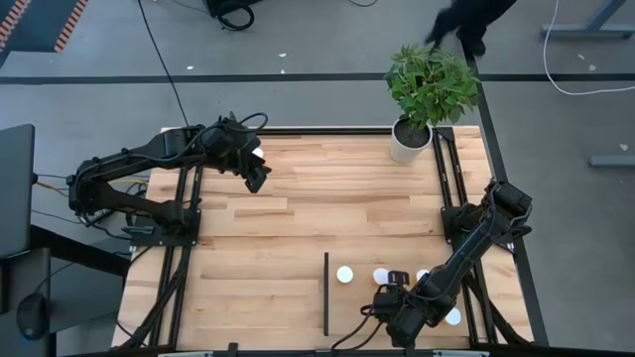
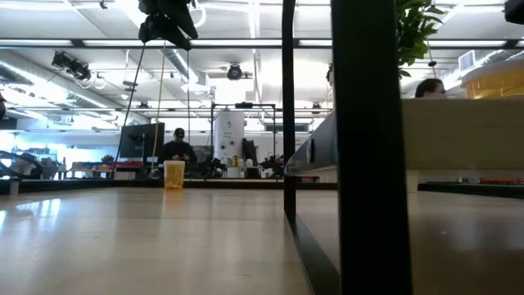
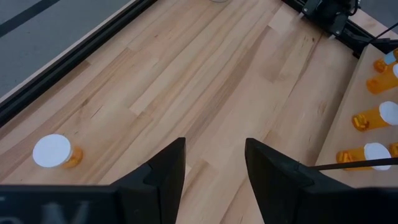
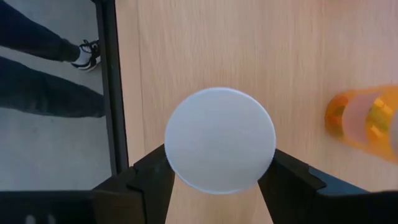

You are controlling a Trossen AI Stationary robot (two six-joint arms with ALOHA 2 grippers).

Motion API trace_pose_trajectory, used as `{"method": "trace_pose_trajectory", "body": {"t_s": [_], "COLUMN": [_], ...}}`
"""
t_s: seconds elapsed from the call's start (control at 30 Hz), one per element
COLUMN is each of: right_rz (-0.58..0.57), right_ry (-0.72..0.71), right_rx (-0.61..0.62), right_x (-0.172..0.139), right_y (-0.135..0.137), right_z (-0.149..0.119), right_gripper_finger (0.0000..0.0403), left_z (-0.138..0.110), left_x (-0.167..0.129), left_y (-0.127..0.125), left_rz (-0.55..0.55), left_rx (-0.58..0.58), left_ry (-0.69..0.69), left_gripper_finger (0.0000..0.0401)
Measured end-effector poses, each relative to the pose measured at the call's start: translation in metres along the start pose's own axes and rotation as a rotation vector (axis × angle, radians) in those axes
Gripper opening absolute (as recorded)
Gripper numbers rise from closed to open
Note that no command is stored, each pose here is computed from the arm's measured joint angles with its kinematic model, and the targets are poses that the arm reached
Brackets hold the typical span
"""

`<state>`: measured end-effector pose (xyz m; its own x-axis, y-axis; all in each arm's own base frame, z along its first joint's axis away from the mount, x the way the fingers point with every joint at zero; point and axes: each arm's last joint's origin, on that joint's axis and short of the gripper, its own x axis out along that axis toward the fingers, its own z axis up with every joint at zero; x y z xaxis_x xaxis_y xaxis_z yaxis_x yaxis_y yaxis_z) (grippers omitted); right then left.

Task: Pick and place medicine bottles onto shelf by color
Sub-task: Put the orange pill bottle on the shelf aligned with the other orange pill bottles

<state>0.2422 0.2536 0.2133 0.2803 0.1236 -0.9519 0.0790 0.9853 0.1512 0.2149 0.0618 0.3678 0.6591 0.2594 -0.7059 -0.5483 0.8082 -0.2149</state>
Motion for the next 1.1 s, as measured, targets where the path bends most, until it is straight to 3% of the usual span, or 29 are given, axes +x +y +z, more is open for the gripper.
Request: {"method": "trace_pose_trajectory", "body": {"t_s": [0.63, 0.87, 1.1], "right_rz": [0.015, -0.032, -0.007], "right_ry": [-0.007, 0.03, 0.067], "right_rx": [0.036, 0.052, 0.038], "right_x": [-0.006, -0.0071, -0.0072], "right_y": [0.0045, 0.0004, 0.001], "right_z": [0.0024, -0.0007, -0.0018], "right_gripper_finger": [0.0215, 0.0215, 0.0215], "left_z": [0.0, 0.0, 0.0], "left_x": [0.0, 0.0, 0.0], "left_y": [0.0, 0.0, 0.0], "left_rz": [0.0, 0.0, 0.0], "left_rx": [0.002, 0.003, 0.002], "left_ry": [0.0, 0.0, 0.0], "left_gripper_finger": [0.0172, 0.0172, 0.0173]}}
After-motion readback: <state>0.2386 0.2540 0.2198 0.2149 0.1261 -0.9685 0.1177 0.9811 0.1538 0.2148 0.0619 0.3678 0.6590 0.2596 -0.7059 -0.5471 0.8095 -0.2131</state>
